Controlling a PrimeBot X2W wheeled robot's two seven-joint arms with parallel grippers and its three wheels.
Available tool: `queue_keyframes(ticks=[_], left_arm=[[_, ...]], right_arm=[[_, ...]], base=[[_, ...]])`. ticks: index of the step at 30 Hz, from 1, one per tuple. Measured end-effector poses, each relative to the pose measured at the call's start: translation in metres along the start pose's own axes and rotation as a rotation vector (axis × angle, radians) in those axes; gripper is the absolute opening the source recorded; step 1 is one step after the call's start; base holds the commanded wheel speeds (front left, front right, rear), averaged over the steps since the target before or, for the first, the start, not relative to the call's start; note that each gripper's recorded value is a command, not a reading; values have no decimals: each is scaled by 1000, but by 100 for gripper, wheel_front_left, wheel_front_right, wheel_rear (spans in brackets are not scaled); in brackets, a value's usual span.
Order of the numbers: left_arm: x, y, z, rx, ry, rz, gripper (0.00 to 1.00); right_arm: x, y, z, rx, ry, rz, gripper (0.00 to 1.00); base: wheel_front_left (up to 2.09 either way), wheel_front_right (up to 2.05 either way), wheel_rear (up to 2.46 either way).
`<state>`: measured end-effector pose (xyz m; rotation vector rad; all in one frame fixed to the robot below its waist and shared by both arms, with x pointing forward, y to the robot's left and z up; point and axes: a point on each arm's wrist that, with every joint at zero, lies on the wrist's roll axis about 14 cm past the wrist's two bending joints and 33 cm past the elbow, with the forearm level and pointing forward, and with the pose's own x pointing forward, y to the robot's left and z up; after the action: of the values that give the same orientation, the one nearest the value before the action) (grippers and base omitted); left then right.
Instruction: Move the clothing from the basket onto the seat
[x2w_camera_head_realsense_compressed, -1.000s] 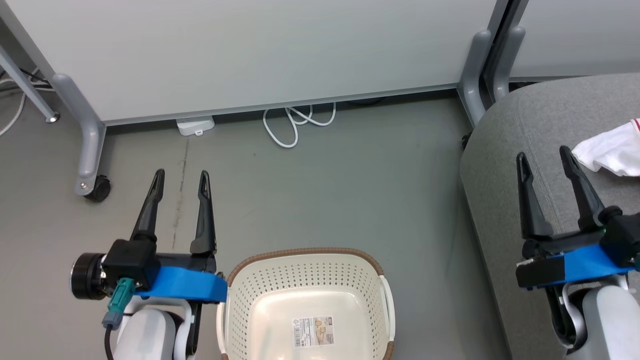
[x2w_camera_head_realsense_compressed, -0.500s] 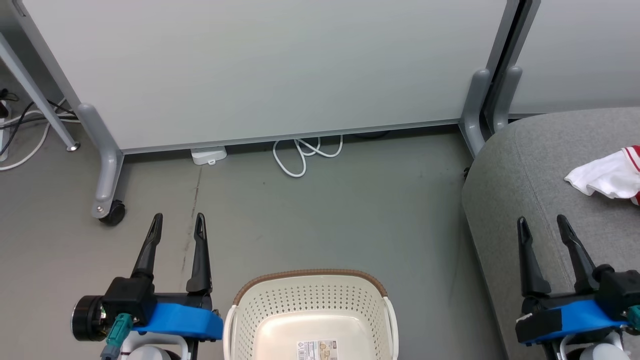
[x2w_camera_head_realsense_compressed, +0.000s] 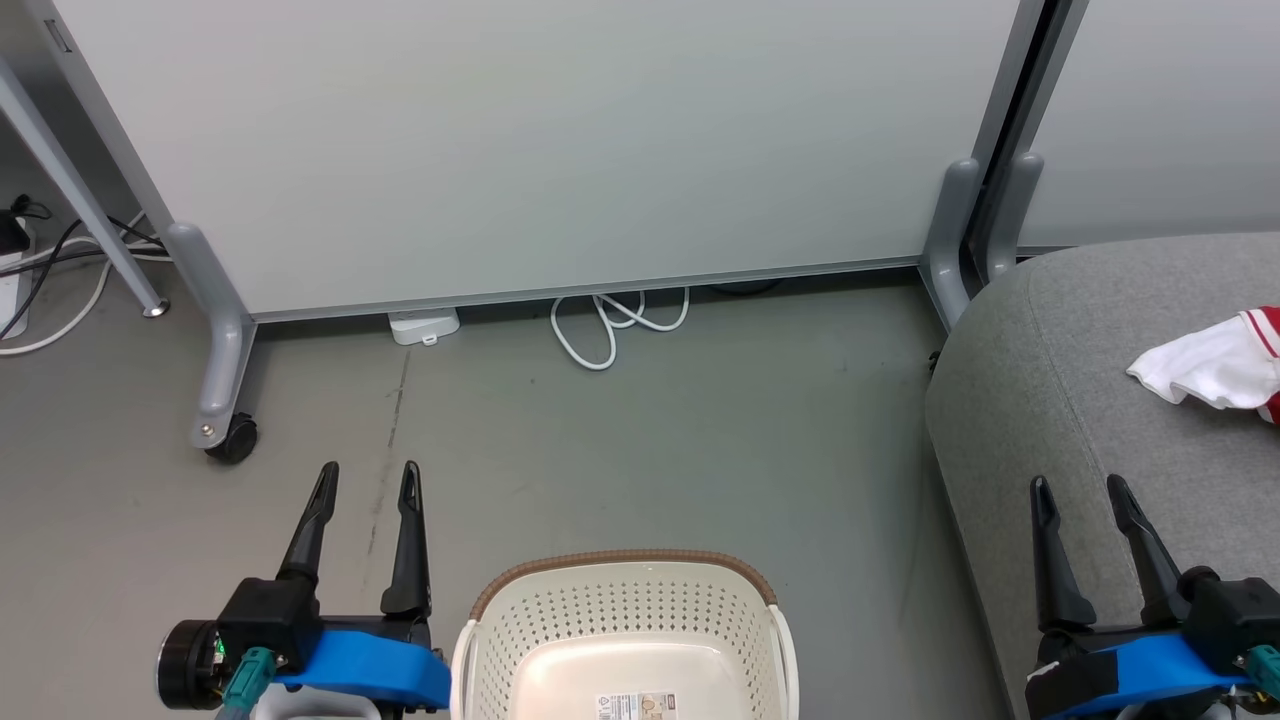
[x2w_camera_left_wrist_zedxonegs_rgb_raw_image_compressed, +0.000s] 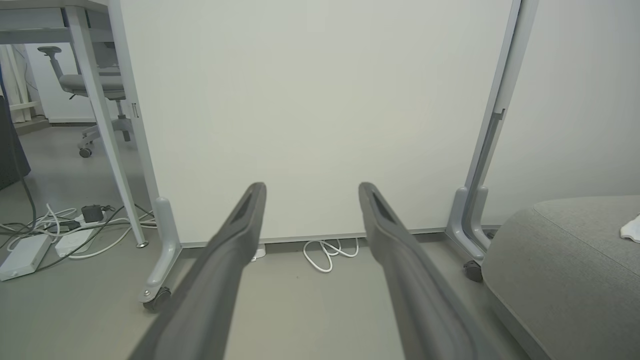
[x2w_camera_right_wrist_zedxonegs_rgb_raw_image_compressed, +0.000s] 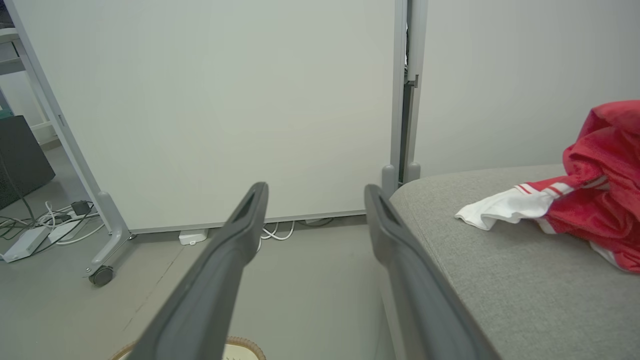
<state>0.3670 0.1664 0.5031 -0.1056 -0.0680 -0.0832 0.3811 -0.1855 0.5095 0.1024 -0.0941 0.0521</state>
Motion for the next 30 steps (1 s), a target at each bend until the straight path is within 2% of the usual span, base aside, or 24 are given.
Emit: queue_keyframes(ticks=[6, 7, 13, 30], left_arm=[[-1, 0, -3, 0, 11, 6, 100], [-2, 0, -5, 0, 16, 6, 0], [-19, 3, -36, -15, 120, 23, 0], [-19, 19, -40, -321, 148, 125, 0]], right_arm=[[0, 1, -2, 6, 4, -1, 100], [0, 1, -3, 6, 9, -1, 0], [-8, 0, -25, 21, 84, -13, 0], [-11, -11, -32, 325, 117, -102, 0]], base=[[0, 0, 0], [0, 0, 0], [0, 0, 0], [0, 0, 0]])
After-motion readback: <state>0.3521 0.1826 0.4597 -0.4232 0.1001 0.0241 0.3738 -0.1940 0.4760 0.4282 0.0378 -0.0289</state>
